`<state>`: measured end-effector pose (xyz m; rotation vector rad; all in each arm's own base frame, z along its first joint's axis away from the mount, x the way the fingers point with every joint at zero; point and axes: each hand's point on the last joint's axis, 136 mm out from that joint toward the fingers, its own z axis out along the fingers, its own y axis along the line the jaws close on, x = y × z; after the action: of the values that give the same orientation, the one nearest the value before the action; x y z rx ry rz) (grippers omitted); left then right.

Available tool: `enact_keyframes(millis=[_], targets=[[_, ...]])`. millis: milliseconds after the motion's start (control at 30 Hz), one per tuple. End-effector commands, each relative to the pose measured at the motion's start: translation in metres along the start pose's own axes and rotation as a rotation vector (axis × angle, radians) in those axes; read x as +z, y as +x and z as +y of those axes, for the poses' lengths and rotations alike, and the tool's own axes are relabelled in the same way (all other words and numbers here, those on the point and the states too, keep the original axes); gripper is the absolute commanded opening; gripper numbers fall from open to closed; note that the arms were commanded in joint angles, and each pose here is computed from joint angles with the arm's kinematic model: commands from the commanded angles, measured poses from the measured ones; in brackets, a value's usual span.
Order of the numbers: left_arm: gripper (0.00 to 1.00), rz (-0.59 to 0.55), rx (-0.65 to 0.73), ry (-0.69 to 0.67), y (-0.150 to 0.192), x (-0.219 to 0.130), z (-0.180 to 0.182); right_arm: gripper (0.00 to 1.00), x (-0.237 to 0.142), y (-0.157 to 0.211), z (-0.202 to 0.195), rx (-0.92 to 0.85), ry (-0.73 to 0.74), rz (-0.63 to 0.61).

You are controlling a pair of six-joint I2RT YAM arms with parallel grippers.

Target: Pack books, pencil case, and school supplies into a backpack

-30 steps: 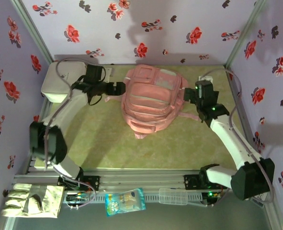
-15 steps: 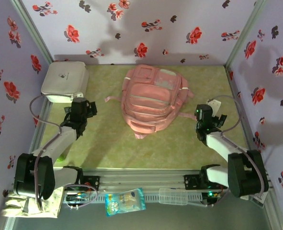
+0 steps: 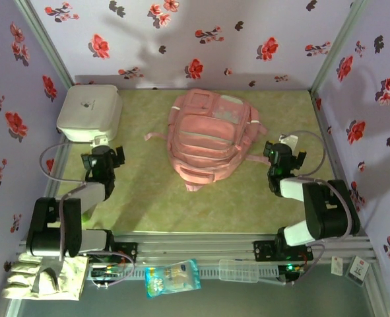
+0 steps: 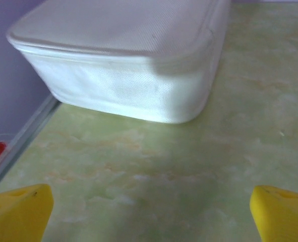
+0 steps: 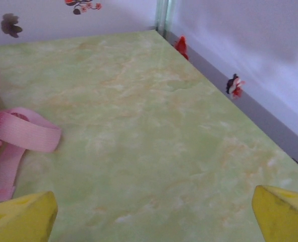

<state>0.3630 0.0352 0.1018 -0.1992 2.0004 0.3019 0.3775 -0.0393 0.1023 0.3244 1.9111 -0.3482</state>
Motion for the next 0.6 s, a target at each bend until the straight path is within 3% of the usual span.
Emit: enact_keyframes(millis=[0,133,567], targets=[[1.00,-0.164,0.021,0.125,-0.031,-0.002,-0.017,0.99,0.001,-0.004,0.013,0.016,-0.108,-0.051],[1.00,-0.165,0.026,0.216,-0.022,0.005,-0.030,0.99,0.003,0.004,0.015,0.040,-0.164,-0.056],[1.00,-0.101,0.026,0.212,-0.008,0.026,-0.033,0.99,0.013,0.008,0.002,0.070,-0.092,-0.022]])
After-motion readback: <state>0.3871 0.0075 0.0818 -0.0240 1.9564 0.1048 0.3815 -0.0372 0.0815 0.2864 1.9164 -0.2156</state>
